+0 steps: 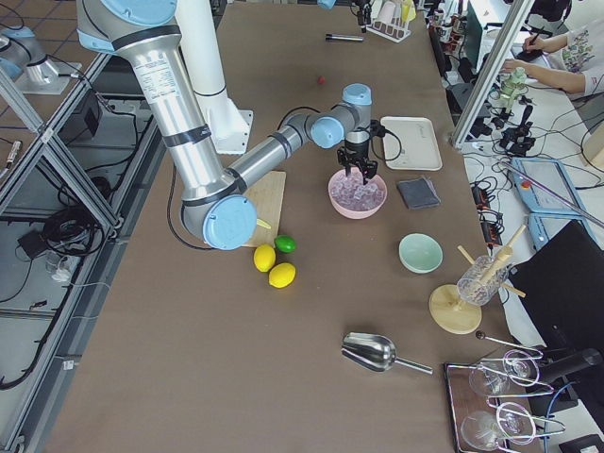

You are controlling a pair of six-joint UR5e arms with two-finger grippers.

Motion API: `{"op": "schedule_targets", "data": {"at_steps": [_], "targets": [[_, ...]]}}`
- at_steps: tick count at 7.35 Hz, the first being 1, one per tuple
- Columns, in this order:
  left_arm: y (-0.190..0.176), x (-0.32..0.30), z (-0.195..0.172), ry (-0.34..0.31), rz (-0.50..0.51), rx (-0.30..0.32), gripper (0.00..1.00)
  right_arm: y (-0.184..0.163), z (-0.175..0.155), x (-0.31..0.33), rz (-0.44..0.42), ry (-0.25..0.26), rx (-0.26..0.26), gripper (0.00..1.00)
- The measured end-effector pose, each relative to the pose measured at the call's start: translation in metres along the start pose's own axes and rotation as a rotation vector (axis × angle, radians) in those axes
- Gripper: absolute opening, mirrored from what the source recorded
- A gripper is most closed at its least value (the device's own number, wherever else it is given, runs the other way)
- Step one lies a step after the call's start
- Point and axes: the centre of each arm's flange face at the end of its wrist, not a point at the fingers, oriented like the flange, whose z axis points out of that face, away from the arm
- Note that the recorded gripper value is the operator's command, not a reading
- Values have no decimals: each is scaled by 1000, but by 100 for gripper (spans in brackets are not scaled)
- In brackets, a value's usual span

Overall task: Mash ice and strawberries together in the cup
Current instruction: 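Move the right gripper back into the pink bowl and grasp an ice cube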

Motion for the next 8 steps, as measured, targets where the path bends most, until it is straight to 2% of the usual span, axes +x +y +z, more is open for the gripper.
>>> {"op": "schedule_targets", "data": {"at_steps": [2, 3, 4, 5, 8], "targets": [[2, -1, 1, 0, 1, 1, 98, 2, 14, 1, -64, -4, -15, 89], [3, -2, 1, 1, 2, 2, 98, 3, 24, 6, -90, -2, 0, 79], [4, -3, 1, 1, 2, 2, 98, 4, 34, 10, -104, -1, 18, 78], [4, -3, 1, 1, 2, 2, 98, 4, 41, 13, -108, -1, 26, 67], [4, -4, 2, -11, 1, 7, 98, 6, 51, 17, -108, 1, 21, 65]]}}
